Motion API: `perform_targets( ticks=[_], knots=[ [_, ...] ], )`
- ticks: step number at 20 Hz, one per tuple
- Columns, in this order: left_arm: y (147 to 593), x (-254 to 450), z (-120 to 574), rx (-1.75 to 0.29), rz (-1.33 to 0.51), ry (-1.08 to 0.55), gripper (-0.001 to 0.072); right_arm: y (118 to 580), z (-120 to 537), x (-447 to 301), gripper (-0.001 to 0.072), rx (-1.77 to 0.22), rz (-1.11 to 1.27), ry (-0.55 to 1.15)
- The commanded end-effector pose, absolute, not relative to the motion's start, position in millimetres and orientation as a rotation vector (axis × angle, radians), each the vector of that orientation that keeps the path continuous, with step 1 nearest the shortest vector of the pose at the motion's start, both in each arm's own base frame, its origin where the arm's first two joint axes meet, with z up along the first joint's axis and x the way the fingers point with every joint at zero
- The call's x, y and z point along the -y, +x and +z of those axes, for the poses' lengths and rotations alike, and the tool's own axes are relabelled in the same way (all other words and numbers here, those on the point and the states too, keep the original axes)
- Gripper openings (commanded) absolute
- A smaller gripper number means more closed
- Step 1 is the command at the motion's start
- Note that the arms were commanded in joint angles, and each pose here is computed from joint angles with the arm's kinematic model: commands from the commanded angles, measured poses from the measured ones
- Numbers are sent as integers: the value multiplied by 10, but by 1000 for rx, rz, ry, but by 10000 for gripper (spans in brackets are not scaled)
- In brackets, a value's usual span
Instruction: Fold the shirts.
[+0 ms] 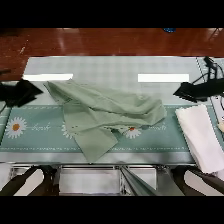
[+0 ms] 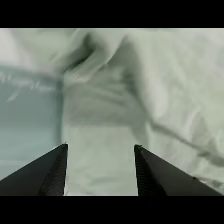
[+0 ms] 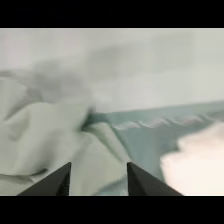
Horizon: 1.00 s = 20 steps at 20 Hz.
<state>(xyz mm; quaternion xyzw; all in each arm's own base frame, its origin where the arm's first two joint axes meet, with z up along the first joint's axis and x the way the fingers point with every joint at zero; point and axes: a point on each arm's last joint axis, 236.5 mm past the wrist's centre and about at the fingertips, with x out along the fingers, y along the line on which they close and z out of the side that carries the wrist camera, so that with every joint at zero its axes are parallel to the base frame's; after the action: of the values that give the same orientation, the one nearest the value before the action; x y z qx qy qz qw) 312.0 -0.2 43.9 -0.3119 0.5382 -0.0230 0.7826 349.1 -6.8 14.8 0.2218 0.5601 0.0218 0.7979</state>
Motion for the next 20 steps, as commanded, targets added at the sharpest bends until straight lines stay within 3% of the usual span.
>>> perform_targets(
  ticks=[1,3,7,13,20],
  knots=[
    [2430,272,-215,-1236,-14,-845,507,3054,-48,232,408,-1147,-53,595],
    [2181,643,-470,-1284,-77,-1000,507,2863,-221,7,408,-1140,-6,663],
    [1893,665,-808,-1370,-56,-954,507,2690,-355,-242,408,-1173,66,716],
    [2241,724,-783,-1258,-30,-1056,506,2660,-357,-266,408,-1185,86,702],
    [2396,956,-1080,-1338,-24,-1041,499,2649,-366,-259,407,-1190,86,693]
  ],
)
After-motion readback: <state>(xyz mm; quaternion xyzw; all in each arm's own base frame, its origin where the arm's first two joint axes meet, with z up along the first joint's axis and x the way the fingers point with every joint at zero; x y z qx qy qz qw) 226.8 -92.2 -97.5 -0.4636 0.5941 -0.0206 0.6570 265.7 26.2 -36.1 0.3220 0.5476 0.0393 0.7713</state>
